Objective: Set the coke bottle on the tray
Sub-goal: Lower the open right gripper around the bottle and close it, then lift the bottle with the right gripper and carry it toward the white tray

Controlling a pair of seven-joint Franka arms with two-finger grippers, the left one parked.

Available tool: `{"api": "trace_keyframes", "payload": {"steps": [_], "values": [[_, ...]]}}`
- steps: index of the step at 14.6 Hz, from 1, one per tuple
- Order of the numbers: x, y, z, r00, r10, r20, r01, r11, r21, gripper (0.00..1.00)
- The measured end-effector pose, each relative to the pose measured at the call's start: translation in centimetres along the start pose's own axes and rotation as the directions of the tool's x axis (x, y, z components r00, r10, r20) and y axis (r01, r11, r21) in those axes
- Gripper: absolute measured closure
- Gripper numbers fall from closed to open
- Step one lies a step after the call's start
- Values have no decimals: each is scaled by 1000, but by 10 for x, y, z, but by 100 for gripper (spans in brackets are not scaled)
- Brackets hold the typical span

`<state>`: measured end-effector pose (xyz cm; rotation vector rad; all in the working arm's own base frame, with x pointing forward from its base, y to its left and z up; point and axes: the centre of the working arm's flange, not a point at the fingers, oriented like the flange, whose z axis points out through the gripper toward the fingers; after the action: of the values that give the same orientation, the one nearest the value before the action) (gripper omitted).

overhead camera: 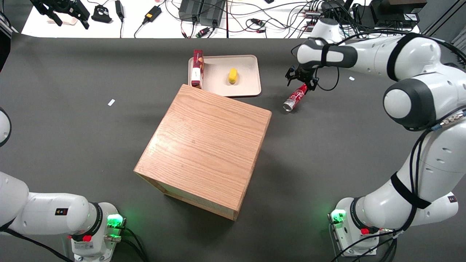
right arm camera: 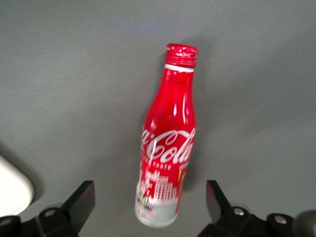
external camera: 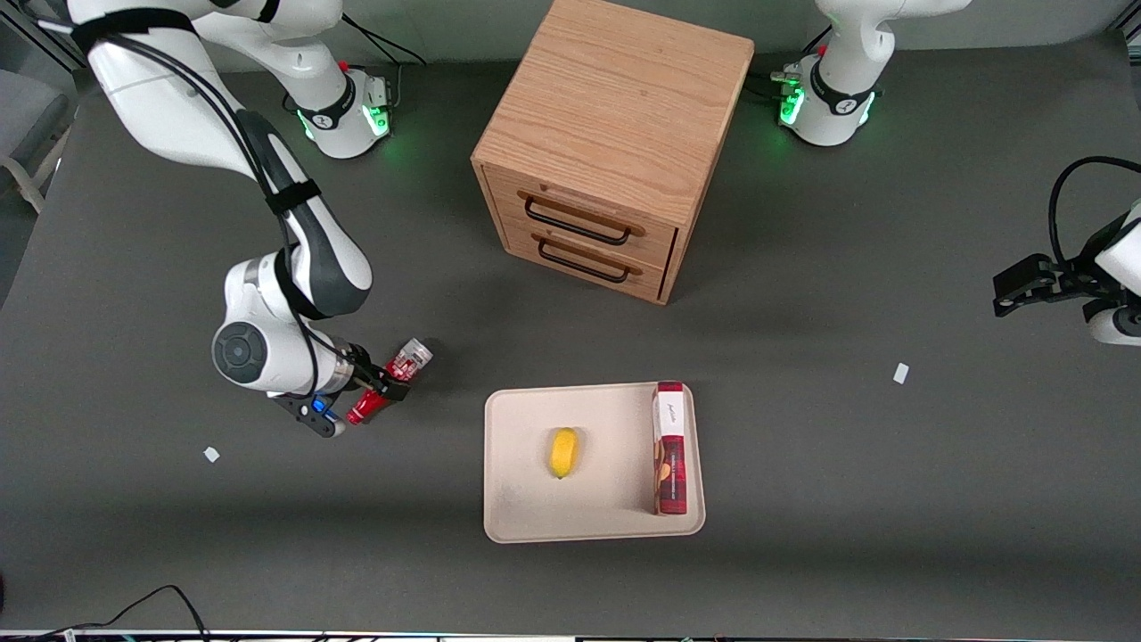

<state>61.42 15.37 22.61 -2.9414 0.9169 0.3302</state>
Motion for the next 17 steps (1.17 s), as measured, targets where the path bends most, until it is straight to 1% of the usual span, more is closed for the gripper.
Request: {"api": "trace_keyframes", "payload": {"steps": [3, 6, 7, 10, 11, 15, 17], "values": [[3, 4, 29, 1000, 7, -3, -7, 1000, 4, 0], [1, 8, 44, 1000, 10, -9, -10, 1000, 9, 0], [1, 9, 47, 1000, 9, -13, -9, 1000, 10, 7], [1, 10, 51, 1000, 4, -19, -4, 1000, 8, 42], [1, 9, 50, 1000, -1, -23, 1, 1000, 6, 44], [1, 7, 45, 998, -46, -42, 45, 999, -8, 44], [1, 7, 20, 995, -91, -38, 91, 996, -21, 44]]}}
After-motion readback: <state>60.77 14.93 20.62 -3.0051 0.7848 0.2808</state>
